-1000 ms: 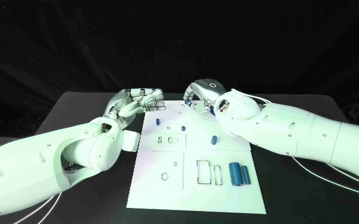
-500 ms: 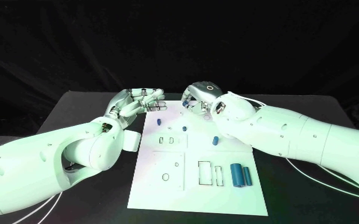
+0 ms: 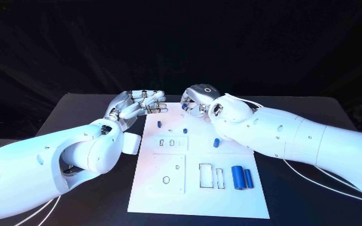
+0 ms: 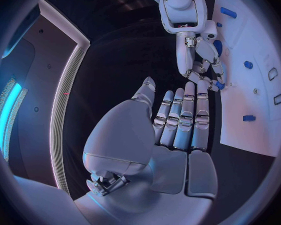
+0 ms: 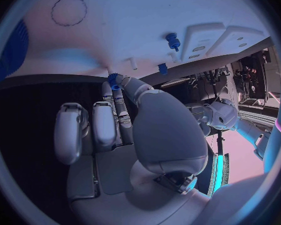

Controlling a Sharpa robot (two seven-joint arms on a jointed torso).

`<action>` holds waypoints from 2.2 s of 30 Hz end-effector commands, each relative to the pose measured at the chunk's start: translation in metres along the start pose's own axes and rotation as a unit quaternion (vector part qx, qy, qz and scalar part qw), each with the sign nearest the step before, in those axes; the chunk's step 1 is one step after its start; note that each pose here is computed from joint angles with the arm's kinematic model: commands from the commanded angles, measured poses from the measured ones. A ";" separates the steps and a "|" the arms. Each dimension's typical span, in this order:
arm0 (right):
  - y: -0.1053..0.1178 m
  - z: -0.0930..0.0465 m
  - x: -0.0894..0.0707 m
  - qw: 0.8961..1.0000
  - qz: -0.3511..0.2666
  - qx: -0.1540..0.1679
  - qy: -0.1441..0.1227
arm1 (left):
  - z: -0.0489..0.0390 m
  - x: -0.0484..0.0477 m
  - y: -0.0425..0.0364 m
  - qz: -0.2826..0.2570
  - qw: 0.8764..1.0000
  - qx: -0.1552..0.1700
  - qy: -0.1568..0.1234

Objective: Assemble the parts on the task board

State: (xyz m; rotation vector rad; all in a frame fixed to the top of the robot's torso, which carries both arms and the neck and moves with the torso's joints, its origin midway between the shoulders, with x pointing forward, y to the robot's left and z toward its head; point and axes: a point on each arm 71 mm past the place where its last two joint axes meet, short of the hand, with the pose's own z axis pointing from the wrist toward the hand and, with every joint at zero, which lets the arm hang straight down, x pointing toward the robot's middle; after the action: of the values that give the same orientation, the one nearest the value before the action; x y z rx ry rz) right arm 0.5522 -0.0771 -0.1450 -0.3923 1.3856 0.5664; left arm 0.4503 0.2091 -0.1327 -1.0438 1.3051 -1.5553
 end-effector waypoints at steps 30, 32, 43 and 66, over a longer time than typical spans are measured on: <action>-0.003 0.002 0.002 0.999 -0.021 0.029 0.005 | -0.0006 0.0004 -0.0044 -0.004 1.000 0.000 0.012; -0.004 0.000 0.001 0.999 -0.020 0.029 0.002 | -0.0005 -0.0001 -0.0044 -0.004 1.000 -0.001 0.012; -0.025 -0.036 -0.023 0.999 0.020 0.046 -0.008 | -0.0007 -0.0035 -0.0046 -0.003 1.000 0.000 0.009; -0.087 -0.080 -0.036 0.980 0.082 0.146 0.106 | 0.0030 -0.0034 -0.0022 -0.005 1.000 -0.002 0.013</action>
State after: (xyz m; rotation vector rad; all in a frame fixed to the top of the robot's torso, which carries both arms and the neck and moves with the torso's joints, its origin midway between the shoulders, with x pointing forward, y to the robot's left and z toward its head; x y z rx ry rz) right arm 0.5348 -0.1984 -0.1245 -0.0998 1.6453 0.4777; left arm 0.4544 0.2141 -0.1315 -1.0471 1.3181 -1.5523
